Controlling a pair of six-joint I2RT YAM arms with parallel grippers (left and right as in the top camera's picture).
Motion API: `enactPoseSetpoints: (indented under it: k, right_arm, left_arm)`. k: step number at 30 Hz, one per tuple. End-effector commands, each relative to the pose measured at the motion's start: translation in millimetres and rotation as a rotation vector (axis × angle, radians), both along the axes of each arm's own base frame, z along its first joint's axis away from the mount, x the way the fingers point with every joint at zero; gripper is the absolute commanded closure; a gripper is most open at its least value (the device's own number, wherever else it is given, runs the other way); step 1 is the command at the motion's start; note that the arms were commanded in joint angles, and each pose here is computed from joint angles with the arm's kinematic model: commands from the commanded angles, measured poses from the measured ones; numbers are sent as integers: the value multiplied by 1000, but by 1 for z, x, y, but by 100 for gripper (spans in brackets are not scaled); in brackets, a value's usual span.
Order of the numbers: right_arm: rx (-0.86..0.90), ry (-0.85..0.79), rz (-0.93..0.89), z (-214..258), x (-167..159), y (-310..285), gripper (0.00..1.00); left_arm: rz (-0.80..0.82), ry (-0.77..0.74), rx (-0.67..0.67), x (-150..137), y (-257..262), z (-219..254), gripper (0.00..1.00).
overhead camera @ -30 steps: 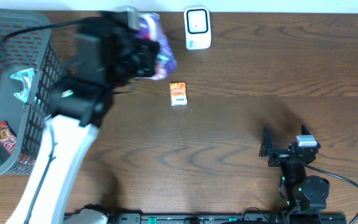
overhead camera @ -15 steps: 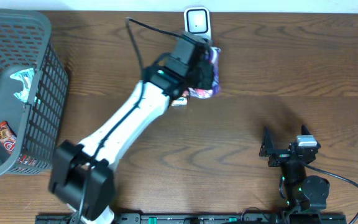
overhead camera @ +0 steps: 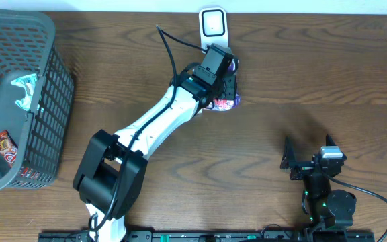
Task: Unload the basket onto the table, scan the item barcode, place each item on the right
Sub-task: 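Lift the purple liner pack out and hold it under the scanner, then release the purple liner pack on the table beside the tissue pack, then return the left gripper to the basket and grasp the green wipes pack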
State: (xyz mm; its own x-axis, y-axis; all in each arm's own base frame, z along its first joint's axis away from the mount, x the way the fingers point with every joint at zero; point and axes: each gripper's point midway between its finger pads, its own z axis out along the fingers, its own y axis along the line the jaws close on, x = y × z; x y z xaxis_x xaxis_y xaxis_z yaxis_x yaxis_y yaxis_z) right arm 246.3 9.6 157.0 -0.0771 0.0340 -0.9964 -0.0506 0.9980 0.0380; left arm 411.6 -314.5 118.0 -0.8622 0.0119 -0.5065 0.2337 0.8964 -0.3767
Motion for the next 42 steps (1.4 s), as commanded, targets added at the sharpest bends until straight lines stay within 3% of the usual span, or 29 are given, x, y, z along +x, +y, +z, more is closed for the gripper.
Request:
enactPoseSetpoints:
  k: [1, 5, 8, 15, 21, 25, 29, 42]
  right_arm:
    - [9, -1, -13, 0, 0, -2, 1]
    - [9, -1, -13, 0, 0, -2, 1]
    - [9, -1, -13, 0, 0, -2, 1]
    - [9, -1, -13, 0, 0, -2, 1]
    - [9, -1, -13, 0, 0, -2, 1]
    - [9, -1, -13, 0, 0, -2, 1]
    - [9, -1, -13, 0, 0, -2, 1]
    - [9, -1, -13, 0, 0, -2, 1]
  left_arm:
    - [9, -3, -13, 0, -6, 5, 67]
    - [-10, 14, -35, -7, -14, 5, 64]
    - [-27, 34, -53, -11, -17, 5, 51]
    - [-23, 23, -57, -13, -12, 18, 51]
    - [-7, -85, -87, -6, 4, 67, 50]
    - [-19, -205, -105, -1, 23, 114, 45]
    - [24, -341, -64, 6, 62, 159, 43]
    - [522, -606, 35, 15, 262, 267, 36]
